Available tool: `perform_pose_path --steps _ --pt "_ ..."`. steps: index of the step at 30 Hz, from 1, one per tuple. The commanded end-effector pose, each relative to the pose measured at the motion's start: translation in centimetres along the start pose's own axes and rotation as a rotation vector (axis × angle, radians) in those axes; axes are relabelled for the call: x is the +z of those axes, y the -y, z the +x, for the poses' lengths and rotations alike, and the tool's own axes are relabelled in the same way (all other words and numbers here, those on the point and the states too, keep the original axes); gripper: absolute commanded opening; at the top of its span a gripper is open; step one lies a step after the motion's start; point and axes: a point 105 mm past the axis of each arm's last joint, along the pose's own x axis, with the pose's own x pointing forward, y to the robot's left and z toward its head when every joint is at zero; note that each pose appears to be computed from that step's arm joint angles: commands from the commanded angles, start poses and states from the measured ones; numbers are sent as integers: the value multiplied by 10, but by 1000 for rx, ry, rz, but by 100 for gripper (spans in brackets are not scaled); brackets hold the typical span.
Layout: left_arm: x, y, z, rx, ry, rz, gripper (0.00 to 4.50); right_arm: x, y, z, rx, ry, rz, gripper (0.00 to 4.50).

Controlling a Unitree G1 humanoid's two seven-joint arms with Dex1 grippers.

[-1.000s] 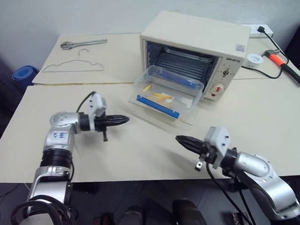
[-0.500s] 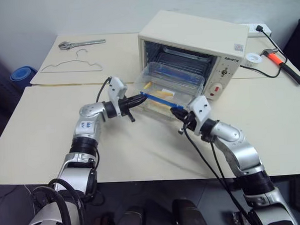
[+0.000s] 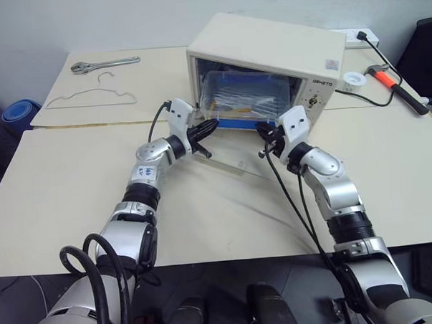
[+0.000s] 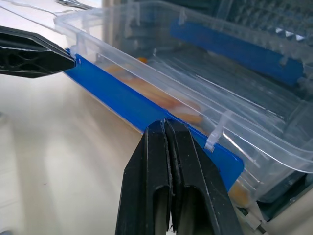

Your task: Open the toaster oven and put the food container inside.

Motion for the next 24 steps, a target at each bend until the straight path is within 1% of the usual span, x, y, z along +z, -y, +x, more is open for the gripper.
perform_pose_path --steps 1,6,8,10,13,15,17,19,20,22,24 --pt "21 -7 9 78 59 31 0 17 10 11 -73 60 -1 6" --pt "24 -20 10 214 88 4 0 20 12 22 -103 71 39 6" --pt "27 -22 11 239 107 -13 0 23 12 25 -105 83 53 6" --pt "29 -18 13 217 118 -24 0 23 12 25 -104 86 59 6" --pt "23 -15 0 84 117 -20 0 25 19 8 -65 56 165 6" --pt "26 -21 -15 21 129 -32 0 37 13 -9 49 68 159 6" --pt "29 -23 -34 -81 129 1 38 52 6 -31 151 97 151 0" --pt "35 -19 -59 -225 129 54 70 55 8 -60 189 101 135 0" --pt "37 -15 -71 -292 121 71 96 53 8 -72 200 89 129 0" --pt "34 -11 -95 -387 57 123 158 41 11 -95 210 42 102 0" --pt "30 -8 -121 -451 -14 150 207 17 16 -115 188 -48 79 0"
